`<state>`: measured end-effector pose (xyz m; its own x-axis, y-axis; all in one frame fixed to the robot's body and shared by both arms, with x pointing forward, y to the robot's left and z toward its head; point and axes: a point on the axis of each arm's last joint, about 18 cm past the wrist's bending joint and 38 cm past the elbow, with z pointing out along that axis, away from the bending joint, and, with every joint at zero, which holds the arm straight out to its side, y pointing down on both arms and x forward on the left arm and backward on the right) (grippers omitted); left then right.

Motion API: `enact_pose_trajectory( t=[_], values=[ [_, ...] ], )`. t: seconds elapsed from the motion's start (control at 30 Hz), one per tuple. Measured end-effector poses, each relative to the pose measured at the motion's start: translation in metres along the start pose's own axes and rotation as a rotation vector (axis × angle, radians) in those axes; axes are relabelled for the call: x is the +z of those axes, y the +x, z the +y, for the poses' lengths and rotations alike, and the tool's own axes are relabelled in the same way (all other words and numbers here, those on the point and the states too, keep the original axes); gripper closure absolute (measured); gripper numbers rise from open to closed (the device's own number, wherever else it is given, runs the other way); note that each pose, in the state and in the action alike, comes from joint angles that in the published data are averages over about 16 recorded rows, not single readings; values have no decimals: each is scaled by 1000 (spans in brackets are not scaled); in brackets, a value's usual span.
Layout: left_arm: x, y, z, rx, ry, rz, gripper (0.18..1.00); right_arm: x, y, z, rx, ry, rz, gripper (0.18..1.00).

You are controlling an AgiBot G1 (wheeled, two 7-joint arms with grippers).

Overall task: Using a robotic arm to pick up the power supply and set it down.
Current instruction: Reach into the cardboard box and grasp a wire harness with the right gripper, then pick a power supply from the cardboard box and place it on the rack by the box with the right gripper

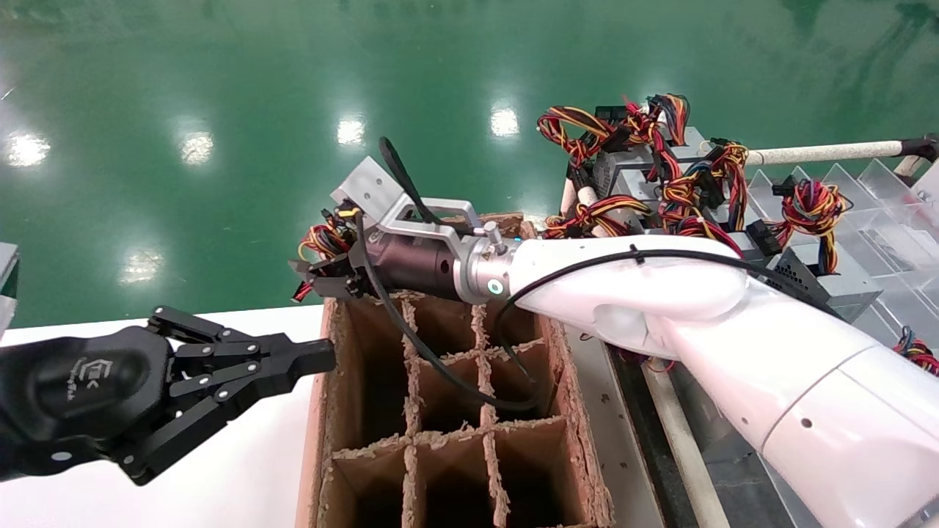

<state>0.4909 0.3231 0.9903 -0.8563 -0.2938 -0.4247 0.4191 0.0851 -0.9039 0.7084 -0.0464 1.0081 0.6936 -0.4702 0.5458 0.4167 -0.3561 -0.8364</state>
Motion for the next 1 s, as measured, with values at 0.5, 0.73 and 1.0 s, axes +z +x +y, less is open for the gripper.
enact_pose_trajectory(
  t=[0.5,0.73,1.0],
  values=[
    [0,0,0,0,0,0,993,5,-3,8,-51,-2,34,624],
    [0,0,0,0,0,0,993,4,3,14,-102,-19,60,771],
    [0,0,0,0,0,0,993,3,10,18,-123,-32,88,890]
  ],
)
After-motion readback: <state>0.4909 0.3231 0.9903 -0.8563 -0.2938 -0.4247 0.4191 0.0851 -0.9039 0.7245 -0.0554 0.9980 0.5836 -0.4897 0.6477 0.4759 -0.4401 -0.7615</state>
